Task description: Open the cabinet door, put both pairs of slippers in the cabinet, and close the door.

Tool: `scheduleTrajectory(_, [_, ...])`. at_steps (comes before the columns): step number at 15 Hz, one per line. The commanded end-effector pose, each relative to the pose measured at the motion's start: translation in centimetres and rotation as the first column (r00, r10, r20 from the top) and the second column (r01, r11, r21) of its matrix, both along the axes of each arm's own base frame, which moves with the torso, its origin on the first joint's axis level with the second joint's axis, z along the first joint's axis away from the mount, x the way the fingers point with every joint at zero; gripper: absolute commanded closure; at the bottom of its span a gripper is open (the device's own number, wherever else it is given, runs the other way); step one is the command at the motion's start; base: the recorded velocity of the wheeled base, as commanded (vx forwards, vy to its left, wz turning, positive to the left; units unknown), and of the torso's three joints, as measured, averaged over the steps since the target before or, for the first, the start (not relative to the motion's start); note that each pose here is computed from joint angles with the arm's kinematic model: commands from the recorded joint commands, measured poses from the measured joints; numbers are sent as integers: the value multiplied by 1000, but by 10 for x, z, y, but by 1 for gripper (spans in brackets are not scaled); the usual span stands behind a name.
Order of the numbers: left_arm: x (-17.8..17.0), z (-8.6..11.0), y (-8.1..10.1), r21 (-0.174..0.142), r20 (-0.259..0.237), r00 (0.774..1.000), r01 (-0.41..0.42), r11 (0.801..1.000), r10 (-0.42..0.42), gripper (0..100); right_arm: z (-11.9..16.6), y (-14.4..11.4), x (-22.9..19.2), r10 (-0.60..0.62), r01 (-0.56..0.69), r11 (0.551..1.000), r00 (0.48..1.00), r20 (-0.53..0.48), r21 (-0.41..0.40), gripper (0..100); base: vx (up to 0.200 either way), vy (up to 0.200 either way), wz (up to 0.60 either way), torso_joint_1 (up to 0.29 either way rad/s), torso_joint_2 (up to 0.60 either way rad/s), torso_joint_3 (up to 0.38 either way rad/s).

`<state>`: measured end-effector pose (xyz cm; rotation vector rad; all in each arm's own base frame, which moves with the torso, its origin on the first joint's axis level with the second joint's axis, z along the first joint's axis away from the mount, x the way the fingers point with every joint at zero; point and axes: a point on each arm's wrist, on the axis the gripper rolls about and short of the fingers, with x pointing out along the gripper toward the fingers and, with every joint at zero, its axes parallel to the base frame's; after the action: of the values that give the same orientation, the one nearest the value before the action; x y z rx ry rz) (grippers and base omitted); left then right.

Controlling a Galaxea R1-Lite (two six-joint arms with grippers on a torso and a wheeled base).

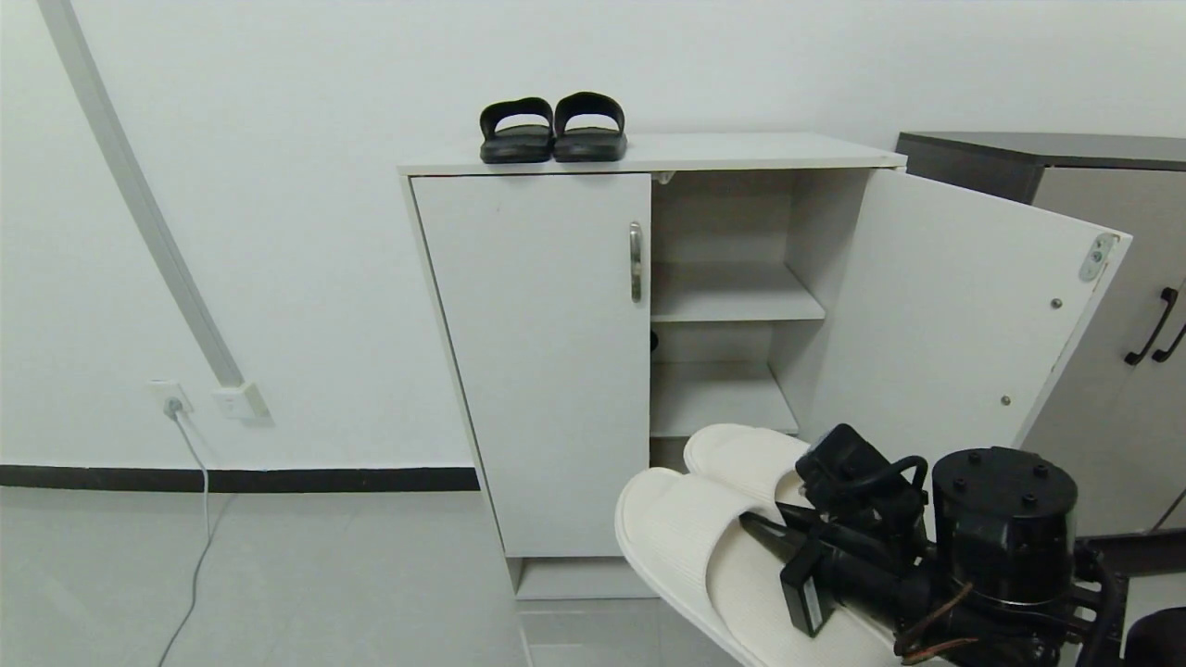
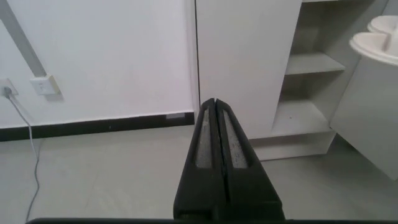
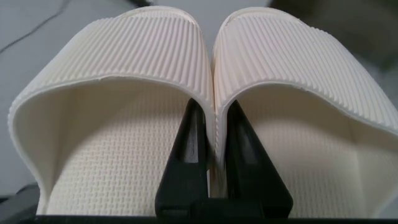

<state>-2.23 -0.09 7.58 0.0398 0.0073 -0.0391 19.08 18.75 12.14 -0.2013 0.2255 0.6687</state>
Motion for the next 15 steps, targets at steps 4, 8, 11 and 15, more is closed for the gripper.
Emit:
scheduleTrajectory(4, [0,0,0,-12,5,1000,-2,1000,2,100,1,42,9,-270,268,957,963,5,113,100,0,0,0,0,0,0])
scheduleTrajectory(8, [0,0,0,-12,5,1000,-2,1000,2,100,-9,66,44,-501,492,857,865,30,153,100,0,0,0,0,0,0])
scheduleTrajectory(11, [0,0,0,-12,5,1000,-2,1000,2,100,-12,65,50,-547,537,831,836,37,147,100,0,-200,0,-1,2,2])
scheduleTrajectory(15, [0,0,0,-14,4,1000,-4,1000,4,100,-16,62,53,-554,546,826,832,30,139,100,0,-150,0,2,2,3])
